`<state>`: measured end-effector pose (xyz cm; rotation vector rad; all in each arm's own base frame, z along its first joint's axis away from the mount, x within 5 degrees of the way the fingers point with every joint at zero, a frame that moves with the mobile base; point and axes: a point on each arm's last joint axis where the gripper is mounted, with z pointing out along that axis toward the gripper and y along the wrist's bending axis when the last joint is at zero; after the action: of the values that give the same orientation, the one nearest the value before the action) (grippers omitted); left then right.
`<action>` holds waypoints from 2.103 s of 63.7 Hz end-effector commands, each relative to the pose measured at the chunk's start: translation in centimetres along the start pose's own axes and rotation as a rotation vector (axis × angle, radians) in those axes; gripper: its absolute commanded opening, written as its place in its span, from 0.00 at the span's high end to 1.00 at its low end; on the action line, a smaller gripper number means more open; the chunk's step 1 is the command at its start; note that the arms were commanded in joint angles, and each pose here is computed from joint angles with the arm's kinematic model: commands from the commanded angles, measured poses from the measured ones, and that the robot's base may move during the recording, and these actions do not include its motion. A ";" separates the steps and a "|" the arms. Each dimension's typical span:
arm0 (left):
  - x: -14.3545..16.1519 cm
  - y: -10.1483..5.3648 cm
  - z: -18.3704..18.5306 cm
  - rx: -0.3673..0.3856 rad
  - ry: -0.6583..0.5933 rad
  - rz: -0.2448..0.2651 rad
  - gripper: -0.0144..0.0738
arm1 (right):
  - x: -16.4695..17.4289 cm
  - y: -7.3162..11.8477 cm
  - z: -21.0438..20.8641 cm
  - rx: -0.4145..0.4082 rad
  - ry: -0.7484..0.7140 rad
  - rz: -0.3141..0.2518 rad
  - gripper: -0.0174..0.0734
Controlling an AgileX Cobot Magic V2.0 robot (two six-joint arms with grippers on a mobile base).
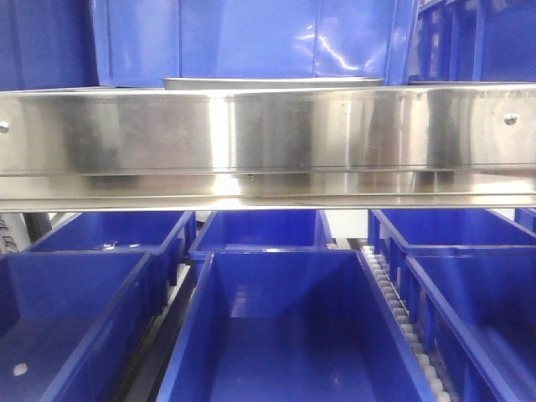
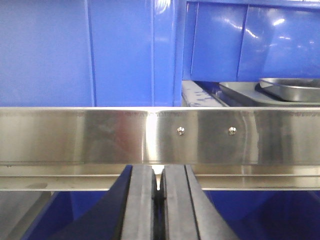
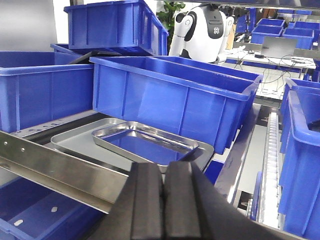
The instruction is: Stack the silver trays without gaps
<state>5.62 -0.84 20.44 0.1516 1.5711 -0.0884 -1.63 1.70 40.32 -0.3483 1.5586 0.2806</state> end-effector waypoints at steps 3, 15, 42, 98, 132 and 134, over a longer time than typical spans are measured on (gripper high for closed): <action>-0.1 0.0 0.0 -0.001 -0.013 -0.005 0.82 | -0.1 0.0 -0.1 0.008 -0.020 -0.006 0.89; -0.1 0.0 0.0 -0.001 -0.014 -0.005 0.82 | -0.1 0.0 -0.1 0.008 -0.020 -0.006 0.89; -0.1 0.0 0.0 -0.001 -0.014 -0.005 0.82 | -0.1 0.0 -0.1 0.008 -0.020 -0.006 0.89; -0.1 0.0 0.0 -0.001 -0.014 -0.005 0.82 | 4.7 -2.6 4.3 0.347 -0.073 0.027 0.89; -0.1 0.0 0.0 -0.001 -0.014 -0.005 0.82 | 17.3 -3.7 5.9 0.454 -0.062 0.070 0.89; -0.1 0.0 0.0 -0.001 -0.014 -0.005 0.82 | 17.7 -3.7 5.9 0.456 -0.056 0.072 0.89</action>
<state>5.62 -0.84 20.41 0.1518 1.5751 -0.0880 5.21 -0.05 23.08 0.0563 1.5579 -0.0041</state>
